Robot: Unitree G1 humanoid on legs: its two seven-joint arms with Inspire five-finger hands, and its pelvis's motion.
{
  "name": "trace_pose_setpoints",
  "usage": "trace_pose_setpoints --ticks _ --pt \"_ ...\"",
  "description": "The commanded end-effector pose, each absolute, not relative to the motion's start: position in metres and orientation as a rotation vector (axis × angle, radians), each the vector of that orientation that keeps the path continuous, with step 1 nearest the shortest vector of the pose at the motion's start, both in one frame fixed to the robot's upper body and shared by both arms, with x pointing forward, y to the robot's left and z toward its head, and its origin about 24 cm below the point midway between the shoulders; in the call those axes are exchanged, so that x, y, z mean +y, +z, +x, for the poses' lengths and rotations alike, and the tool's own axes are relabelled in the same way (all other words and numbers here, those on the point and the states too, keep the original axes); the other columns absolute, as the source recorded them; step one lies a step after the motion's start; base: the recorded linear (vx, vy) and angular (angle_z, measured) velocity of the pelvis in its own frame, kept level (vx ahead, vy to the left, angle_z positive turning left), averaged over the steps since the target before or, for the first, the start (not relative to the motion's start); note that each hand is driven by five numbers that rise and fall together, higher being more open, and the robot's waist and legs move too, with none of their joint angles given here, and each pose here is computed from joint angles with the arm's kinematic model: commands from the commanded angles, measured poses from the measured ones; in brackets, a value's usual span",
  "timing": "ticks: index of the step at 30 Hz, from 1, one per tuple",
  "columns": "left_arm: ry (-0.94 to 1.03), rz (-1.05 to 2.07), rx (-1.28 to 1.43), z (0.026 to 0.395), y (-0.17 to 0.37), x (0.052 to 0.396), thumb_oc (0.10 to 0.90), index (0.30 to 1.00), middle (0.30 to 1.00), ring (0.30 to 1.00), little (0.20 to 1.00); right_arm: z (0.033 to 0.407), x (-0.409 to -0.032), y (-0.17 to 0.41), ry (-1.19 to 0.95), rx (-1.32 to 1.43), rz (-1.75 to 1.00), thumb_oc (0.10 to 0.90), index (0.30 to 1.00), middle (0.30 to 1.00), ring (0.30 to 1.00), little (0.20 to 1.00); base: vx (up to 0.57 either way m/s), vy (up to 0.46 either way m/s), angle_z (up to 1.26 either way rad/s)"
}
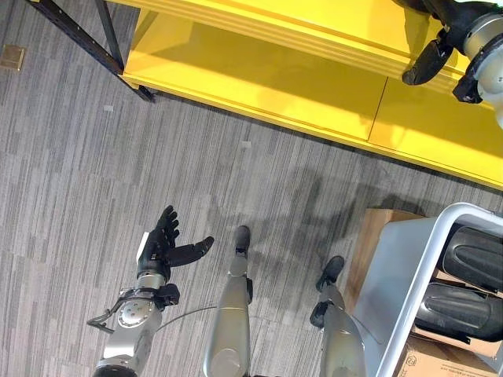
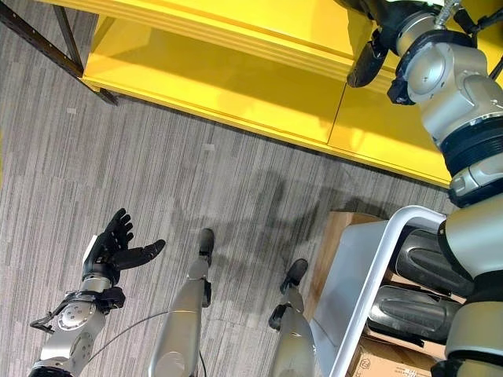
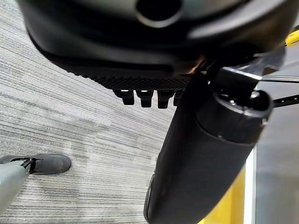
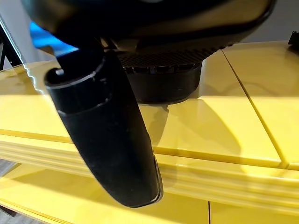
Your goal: Move parts from the plastic box to the shelf.
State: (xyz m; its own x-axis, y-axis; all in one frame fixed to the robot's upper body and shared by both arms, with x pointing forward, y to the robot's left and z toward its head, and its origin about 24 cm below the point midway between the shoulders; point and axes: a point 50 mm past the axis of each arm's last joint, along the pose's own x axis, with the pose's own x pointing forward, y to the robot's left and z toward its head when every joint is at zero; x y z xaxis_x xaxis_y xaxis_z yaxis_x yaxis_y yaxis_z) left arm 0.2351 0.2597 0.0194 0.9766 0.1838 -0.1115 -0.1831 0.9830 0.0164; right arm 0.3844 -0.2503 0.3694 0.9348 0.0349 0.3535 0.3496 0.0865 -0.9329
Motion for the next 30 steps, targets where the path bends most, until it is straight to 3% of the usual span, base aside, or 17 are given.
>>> trace_pose_setpoints --ticks 1,30 --pt "0.181 0.047 0.011 0.227 0.037 0.269 0.9 1.0 1.0 1.0 1.0 0.377 -0.24 0.405 -0.36 -0.461 -1.425 0.9 1.0 1.0 1.0 1.0 -0.05 -0.004 0.02" --pt "0.109 0.1 0.068 0.228 0.029 0.262 0.9 1.0 1.0 1.0 1.0 0.391 -0.203 0.276 0.086 -0.383 -1.24 0.9 1.0 1.0 1.0 1.0 0.0 0.0 0.03"
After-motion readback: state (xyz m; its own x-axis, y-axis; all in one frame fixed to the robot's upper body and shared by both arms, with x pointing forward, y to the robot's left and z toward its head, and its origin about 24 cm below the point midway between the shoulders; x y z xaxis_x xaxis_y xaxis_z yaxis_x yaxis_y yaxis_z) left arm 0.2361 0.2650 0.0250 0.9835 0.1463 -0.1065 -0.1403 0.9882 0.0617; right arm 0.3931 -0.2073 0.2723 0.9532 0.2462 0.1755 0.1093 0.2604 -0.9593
